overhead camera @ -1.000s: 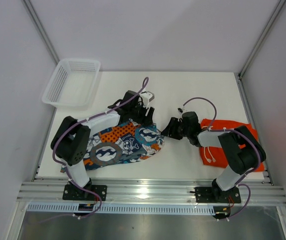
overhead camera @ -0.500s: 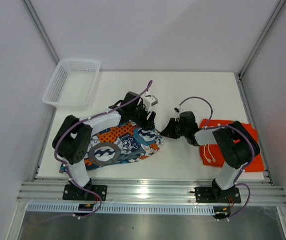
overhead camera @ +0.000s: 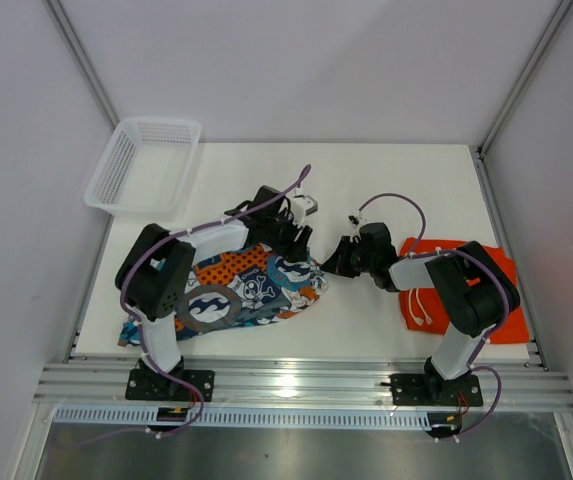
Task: Fold and stack the shorts
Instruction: Fold the shorts
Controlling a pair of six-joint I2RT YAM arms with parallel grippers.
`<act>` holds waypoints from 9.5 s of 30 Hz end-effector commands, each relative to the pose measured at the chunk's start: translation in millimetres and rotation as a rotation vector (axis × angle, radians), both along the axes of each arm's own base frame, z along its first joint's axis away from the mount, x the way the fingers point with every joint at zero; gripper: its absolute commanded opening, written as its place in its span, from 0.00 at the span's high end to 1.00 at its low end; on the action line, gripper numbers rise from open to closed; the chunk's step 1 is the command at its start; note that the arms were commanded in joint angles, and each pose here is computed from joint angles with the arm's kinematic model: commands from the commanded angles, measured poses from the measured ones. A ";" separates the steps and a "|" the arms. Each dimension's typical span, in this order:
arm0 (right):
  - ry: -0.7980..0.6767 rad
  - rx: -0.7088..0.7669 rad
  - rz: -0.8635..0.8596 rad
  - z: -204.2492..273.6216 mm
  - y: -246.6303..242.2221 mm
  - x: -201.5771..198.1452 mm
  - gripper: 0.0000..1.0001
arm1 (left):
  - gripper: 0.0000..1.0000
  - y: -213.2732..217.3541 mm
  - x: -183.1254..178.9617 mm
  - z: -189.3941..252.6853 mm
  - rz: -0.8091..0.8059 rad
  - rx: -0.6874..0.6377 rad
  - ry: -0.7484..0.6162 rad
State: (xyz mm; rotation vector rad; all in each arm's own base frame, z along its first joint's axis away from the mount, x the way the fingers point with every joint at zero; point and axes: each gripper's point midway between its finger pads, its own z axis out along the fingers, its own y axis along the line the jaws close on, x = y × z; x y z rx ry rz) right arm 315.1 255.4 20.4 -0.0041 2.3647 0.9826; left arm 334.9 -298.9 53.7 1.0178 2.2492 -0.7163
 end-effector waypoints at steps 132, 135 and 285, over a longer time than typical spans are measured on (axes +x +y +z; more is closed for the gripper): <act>0.459 -0.097 -0.040 26.2 -12.8 -4.0 1.00 | 0.33 -44.7 -90.6 84.9 0.117 0.107 -0.434; 0.447 -0.090 -0.044 35.5 -13.0 -2.5 1.00 | 0.34 -44.8 -109.5 71.5 0.079 0.115 -0.429; 0.154 -0.559 -0.146 112.3 -154.6 81.8 1.00 | 0.49 165.3 -48.5 22.9 1.045 -0.096 0.028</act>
